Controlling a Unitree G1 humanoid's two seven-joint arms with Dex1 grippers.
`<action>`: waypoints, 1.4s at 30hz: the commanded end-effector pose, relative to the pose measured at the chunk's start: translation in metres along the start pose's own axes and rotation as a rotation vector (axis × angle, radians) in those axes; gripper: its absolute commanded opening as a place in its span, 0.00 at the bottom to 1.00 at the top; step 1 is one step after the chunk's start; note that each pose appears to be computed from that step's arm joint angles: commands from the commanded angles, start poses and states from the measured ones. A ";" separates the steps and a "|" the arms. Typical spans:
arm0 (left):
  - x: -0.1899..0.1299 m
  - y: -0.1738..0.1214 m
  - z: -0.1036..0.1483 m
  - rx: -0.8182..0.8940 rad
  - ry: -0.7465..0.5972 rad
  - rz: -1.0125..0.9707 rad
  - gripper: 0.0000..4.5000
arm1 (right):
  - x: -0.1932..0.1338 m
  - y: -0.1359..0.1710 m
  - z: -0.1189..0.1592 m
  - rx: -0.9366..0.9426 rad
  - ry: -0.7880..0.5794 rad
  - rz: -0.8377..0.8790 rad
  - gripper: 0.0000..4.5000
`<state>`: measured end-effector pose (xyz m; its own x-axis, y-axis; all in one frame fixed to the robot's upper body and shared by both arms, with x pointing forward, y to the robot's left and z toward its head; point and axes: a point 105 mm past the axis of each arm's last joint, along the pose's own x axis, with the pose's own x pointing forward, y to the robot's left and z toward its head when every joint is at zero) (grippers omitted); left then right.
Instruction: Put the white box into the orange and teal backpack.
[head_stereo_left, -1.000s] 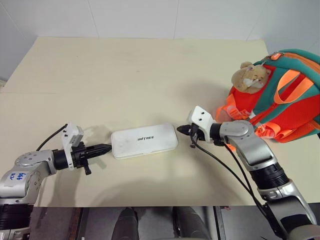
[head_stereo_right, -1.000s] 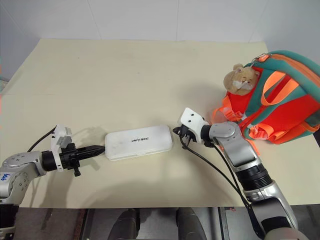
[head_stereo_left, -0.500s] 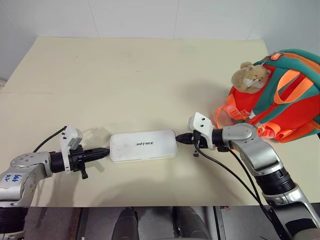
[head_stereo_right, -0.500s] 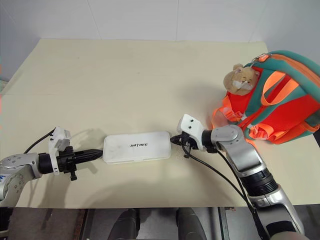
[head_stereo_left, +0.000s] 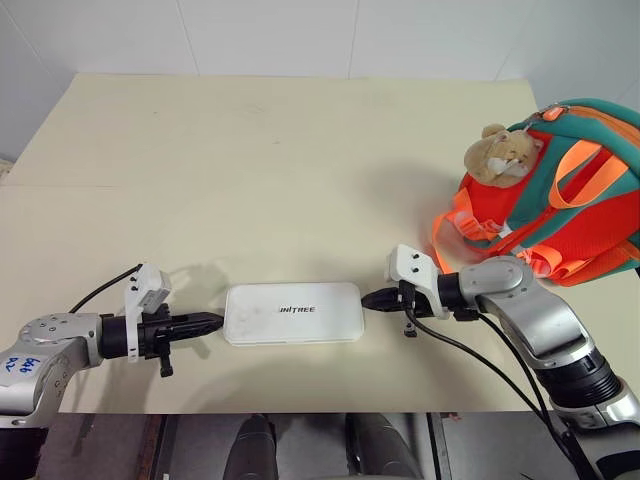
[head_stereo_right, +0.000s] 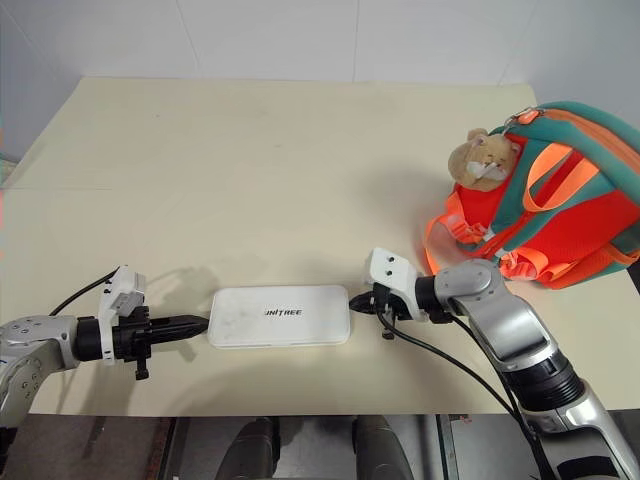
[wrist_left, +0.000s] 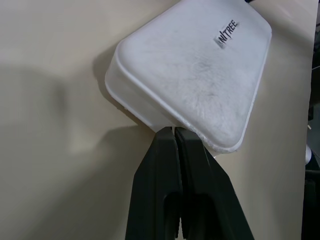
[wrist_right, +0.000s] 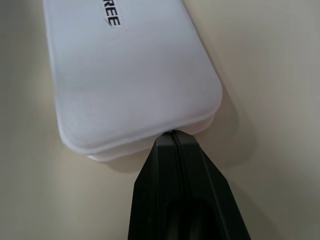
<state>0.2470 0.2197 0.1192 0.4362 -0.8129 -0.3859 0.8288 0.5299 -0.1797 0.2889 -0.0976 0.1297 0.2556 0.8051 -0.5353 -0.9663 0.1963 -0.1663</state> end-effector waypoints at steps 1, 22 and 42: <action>-0.001 -0.007 0.011 0.044 -0.022 -0.032 0.01 | 0.002 0.013 0.010 -0.051 -0.034 0.062 0.00; -0.041 0.040 0.016 -0.029 -0.002 0.289 0.43 | -0.046 -0.033 -0.009 -0.103 0.081 -0.130 0.14; -0.037 0.030 0.033 -0.550 -0.350 0.000 1.00 | -0.040 -0.019 -0.012 -0.122 0.076 -0.142 0.99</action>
<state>0.2687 0.2570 0.1519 0.6051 -0.7851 -0.1325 0.5691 0.5429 -0.6176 0.2999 -0.1438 0.1378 0.3840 0.7169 -0.5818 -0.9206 0.2487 -0.3011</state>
